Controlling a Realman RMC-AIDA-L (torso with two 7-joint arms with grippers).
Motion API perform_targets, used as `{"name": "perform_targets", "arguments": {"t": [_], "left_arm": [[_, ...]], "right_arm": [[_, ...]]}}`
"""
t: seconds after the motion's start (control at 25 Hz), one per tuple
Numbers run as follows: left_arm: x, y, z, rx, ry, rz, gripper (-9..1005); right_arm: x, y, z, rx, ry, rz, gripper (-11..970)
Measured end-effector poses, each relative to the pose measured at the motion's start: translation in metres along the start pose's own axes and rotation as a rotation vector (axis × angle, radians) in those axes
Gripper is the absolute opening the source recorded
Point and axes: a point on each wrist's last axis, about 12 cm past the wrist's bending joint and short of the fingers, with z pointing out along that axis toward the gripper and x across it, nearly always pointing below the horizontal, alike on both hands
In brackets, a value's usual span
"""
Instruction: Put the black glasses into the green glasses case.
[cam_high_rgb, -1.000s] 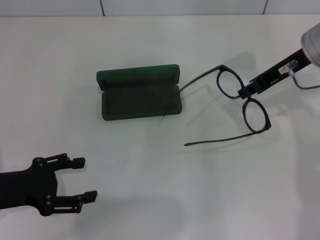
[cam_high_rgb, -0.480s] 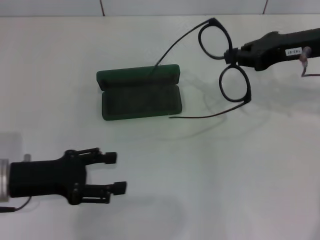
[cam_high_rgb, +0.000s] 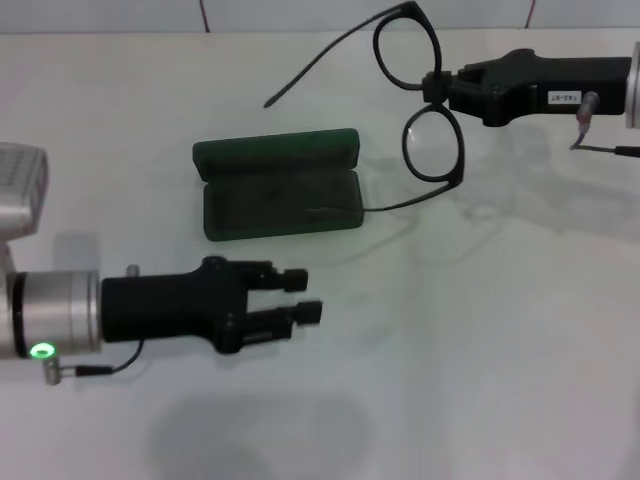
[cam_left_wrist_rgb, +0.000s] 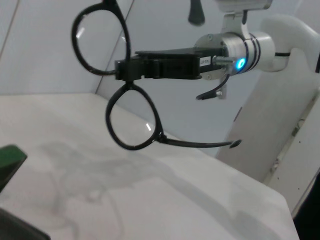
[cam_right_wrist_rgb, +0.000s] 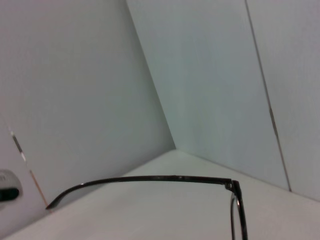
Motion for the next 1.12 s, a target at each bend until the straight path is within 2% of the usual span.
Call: {"name": "perform_targets", "arguments": {"t": [0.28,0.6,0.92,1.12], "left_arm": [[-0.011,0.004,0.022,0.039,-0.047,-0.012,328],[-0.018,0.006,0.037,0.057,-0.08,-0.065,161],[-0.023,0.006,0.042,0.065,-0.108,-0.07,21],[-0.026,0.006,0.046,0.084,-0.11,-0.072,20]], "right_arm": [[0.017,0.004,0.009,-0.034,-0.128,0.088,46],[0.034,0.01,0.026,-0.064,-0.131,0.135,46],[0.037,0.014,0.033,-0.085,-0.118,0.138,45],[0.038,0.016,0.035,-0.097,-0.1,0.129,44]]}}
